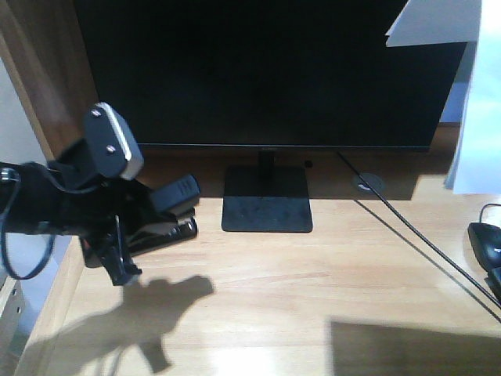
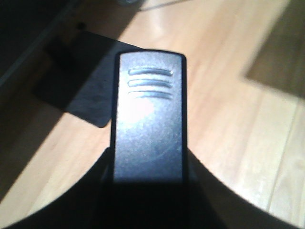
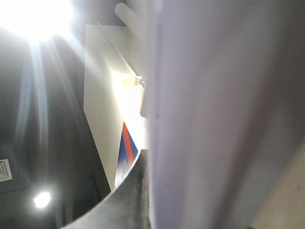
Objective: Grab stapler and paper to desk for stapling
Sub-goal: 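Lower the black stapler with the left gripper onto the desk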
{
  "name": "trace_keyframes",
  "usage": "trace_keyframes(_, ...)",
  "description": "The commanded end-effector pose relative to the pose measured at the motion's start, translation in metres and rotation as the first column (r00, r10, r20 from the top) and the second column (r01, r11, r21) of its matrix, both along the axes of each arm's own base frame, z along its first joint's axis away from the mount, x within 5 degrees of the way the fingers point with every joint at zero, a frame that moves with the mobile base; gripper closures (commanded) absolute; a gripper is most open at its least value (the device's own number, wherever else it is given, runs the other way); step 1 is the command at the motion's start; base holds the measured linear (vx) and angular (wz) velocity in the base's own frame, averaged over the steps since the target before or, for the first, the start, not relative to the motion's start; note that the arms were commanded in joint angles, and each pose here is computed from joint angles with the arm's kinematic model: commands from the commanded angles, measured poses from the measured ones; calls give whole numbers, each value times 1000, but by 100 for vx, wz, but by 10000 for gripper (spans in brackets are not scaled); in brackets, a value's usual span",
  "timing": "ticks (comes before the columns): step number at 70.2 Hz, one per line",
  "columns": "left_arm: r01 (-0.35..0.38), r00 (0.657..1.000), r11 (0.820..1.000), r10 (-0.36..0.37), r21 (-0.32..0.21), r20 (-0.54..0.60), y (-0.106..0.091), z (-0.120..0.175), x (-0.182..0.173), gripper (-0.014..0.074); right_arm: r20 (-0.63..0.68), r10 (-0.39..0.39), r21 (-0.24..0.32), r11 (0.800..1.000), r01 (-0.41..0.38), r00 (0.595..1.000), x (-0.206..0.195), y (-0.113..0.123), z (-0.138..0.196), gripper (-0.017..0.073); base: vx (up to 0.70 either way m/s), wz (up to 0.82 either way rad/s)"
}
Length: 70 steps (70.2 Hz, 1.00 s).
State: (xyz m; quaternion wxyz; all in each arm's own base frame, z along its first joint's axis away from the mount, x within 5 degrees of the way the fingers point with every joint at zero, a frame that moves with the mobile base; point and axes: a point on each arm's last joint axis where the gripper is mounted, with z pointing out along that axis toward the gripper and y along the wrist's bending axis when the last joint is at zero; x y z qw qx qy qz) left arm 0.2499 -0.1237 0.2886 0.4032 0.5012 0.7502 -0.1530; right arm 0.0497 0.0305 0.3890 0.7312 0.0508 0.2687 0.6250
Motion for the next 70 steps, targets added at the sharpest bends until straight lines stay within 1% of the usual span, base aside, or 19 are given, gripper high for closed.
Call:
trace_keyframes(1,52,997,996,-47,-74,63,-8,10,8,600,49,-18,14,1000,17,999,-3,-1,8,565,0,0)
trace_keyframes(5,127,989,990,-122,-54,87,-13,1,12,600,49,-18,14,1000,17,999,-3,-1,8,565,0,0)
trace_keyframes(6,136,988,989,-131,-57,83,-14,-1,13,600,48,-17,13,1000,17,999,-3,-1,8,565,0,0)
trace_keyframes(8,183,979,982,-178,-39,105,-16,-5,15,600,48,-17,13,1000,17,999,-3,-1,8,565,0,0)
trace_keyframes(9,192,977,981,-187,-36,104,-17,-7,16,600,48,-17,13,1000,17,999,-3,-1,8,565,0,0)
trace_keyframes(11,229,968,973,-225,-26,114,-19,-12,17,600,48,-17,13,1000,17,999,-3,-1,8,565,0,0)
trace_keyframes(12,253,960,967,-250,-13,128,-20,-14,18,600,48,-17,13,1000,17,999,-3,-1,8,565,0,0)
trace_keyframes(18,329,933,944,-327,12,148,-24,-27,23,600,48,-17,13,1000,17,999,-3,-1,8,565,0,0)
trace_keyframes(20,353,924,936,-350,13,153,-26,-31,24,600,48,-17,13,1000,17,999,-3,-1,8,565,0,0)
trace_keyframes(23,373,916,928,-369,9,157,-28,-36,27,600,48,-17,13,1000,17,999,-3,-1,8,565,0,0)
trace_keyframes(25,382,912,924,-377,-1,159,-30,-39,28,600,48,-17,13,1000,17,999,-3,-1,8,565,0,0)
trace_keyframes(29,372,922,927,-364,-41,132,-32,-45,32,600,48,-17,13,1000,17,999,-3,-1,8,565,0,0)
trace_keyframes(32,371,925,926,-362,-70,114,-35,-49,34,600,48,-17,13,1000,17,999,-3,-1,8,565,0,0)
trace_keyframes(39,392,920,913,-385,-112,80,-43,-57,39,600,48,-17,13,1000,17,999,-3,-1,8,565,0,0)
trace_keyframes(44,409,912,904,-404,-123,68,-50,-62,44,600,48,-17,13,1000,17,999,-3,-1,8,565,0,0)
trace_keyframes(55,441,898,889,-437,-127,53,-67,-72,55,600,48,-17,13,1000,17,999,-3,-1,8,565,0,0)
trace_keyframes(59,441,897,887,-440,-136,41,-71,-77,58,600,48,-17,13,1000,17,999,-3,-1,8,565,0,0)
trace_keyframes(70,424,903,890,-430,-169,-1,-82,-94,65,600,48,-17,13,1000,17,999,-3,-1,8,565,0,0)
